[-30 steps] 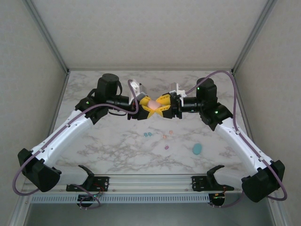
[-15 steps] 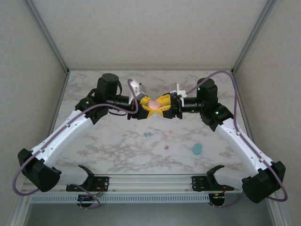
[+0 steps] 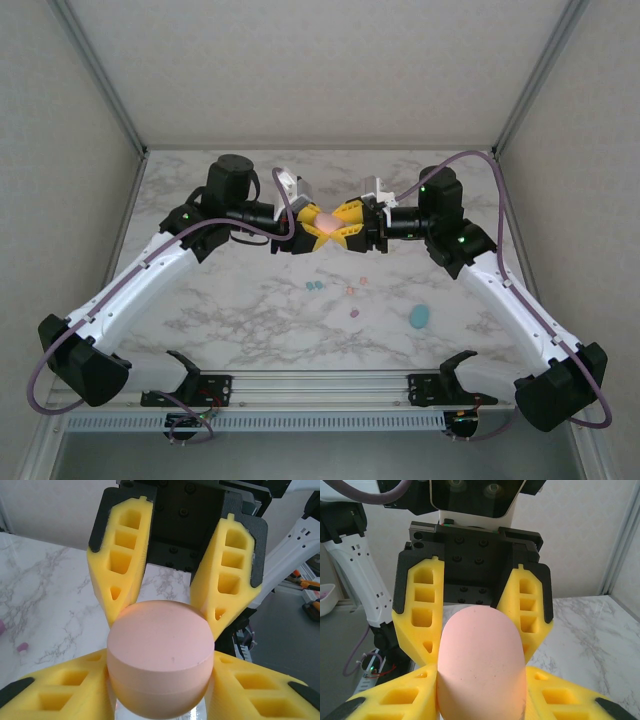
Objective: Insert wireless bluetooth earbuds into charging case
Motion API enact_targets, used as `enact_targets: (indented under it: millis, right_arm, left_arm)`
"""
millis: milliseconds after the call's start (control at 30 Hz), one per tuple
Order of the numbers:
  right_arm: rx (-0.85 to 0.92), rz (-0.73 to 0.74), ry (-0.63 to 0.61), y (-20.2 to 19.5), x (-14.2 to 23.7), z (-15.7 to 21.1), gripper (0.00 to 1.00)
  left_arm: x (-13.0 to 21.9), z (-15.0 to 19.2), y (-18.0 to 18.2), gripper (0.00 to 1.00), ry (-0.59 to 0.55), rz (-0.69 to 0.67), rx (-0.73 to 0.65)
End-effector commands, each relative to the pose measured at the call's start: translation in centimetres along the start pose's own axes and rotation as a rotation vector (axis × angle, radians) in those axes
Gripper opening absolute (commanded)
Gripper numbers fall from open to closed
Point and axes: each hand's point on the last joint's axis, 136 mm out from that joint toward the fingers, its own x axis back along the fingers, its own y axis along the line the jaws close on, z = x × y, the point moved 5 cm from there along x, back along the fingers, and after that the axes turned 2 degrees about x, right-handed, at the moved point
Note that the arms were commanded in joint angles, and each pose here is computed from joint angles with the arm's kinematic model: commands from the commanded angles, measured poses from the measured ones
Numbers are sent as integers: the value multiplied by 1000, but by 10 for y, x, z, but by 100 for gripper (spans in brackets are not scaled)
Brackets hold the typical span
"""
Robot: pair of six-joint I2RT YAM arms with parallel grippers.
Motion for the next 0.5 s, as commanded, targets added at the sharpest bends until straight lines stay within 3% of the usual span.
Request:
enact_targets:
  millis: [0, 200, 467]
  right_arm:
    - [49, 19, -10, 0, 2, -8, 38]
    - [59, 26, -9, 0, 2, -8, 38]
    - [55, 24, -2, -1, 2, -7, 38]
  left_arm:
    - [2, -12, -12, 46, -28, 68, -20]
    - [2, -11, -11, 46, -22, 71, -17]
    - [0, -10, -10, 34, -18, 69, -12]
